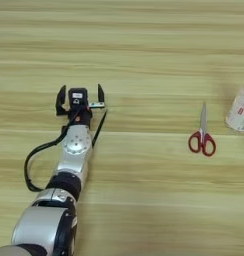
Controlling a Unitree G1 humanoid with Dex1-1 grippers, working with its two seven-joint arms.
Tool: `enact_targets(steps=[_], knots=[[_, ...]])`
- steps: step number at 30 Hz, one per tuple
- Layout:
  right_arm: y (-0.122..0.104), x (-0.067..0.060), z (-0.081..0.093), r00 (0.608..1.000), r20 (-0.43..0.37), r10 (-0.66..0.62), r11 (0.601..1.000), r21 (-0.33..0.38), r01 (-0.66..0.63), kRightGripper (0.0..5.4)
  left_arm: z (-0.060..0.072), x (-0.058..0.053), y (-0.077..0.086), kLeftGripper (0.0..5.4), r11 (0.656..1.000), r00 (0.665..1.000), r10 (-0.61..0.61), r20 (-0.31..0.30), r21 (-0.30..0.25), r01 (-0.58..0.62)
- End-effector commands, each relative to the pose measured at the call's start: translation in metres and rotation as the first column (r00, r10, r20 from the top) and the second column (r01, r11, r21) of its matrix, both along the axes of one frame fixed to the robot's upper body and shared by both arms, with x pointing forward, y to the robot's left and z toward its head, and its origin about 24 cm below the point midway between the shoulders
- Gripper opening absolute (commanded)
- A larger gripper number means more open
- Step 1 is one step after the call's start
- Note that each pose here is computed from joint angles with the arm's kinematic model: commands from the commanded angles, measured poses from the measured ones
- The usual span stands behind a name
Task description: Move the objects on the table
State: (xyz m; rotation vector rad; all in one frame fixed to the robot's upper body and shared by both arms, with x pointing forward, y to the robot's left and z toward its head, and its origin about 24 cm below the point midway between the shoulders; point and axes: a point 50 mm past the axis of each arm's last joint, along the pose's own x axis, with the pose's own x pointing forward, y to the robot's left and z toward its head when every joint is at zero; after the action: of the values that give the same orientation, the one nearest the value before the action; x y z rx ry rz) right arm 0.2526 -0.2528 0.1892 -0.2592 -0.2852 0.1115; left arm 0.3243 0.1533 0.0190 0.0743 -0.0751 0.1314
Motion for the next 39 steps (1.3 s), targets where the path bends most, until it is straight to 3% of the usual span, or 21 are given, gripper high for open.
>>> enact_targets(steps=[1, 19, 25, 30, 39], knots=[[-0.014, 0.001, -0.004, 0.999, -0.028, -0.047, 0.999, -0.002, 0.047, 2.90, 0.003, 0.003, -0.001, 5.40, 1.000, 1.000, 0.000, 0.006, 0.009, 0.000], [-0.053, 0.001, -0.031, 0.967, -0.155, -0.204, 0.979, -0.012, 0.204, 2.90, 0.002, 0.002, 0.004, 5.40, 1.000, 1.000, 0.005, 0.007, 0.012, -0.005], [-0.059, 0.005, -0.063, 0.933, -0.286, -0.219, 0.975, -0.028, 0.220, 2.90, 0.002, 0.002, 0.004, 5.40, 1.000, 1.000, 0.006, 0.006, 0.013, -0.006], [-0.056, 0.002, -0.082, 0.911, -0.364, -0.196, 0.981, -0.064, 0.185, 2.90, 0.002, 0.001, 0.005, 5.40, 1.000, 1.000, 0.006, 0.007, 0.013, -0.006], [-0.051, 0.000, -0.100, 0.888, -0.428, -0.165, 0.986, -0.072, 0.148, 2.90, 0.003, 0.001, 0.005, 5.40, 1.000, 1.000, 0.006, 0.008, 0.013, -0.006]])
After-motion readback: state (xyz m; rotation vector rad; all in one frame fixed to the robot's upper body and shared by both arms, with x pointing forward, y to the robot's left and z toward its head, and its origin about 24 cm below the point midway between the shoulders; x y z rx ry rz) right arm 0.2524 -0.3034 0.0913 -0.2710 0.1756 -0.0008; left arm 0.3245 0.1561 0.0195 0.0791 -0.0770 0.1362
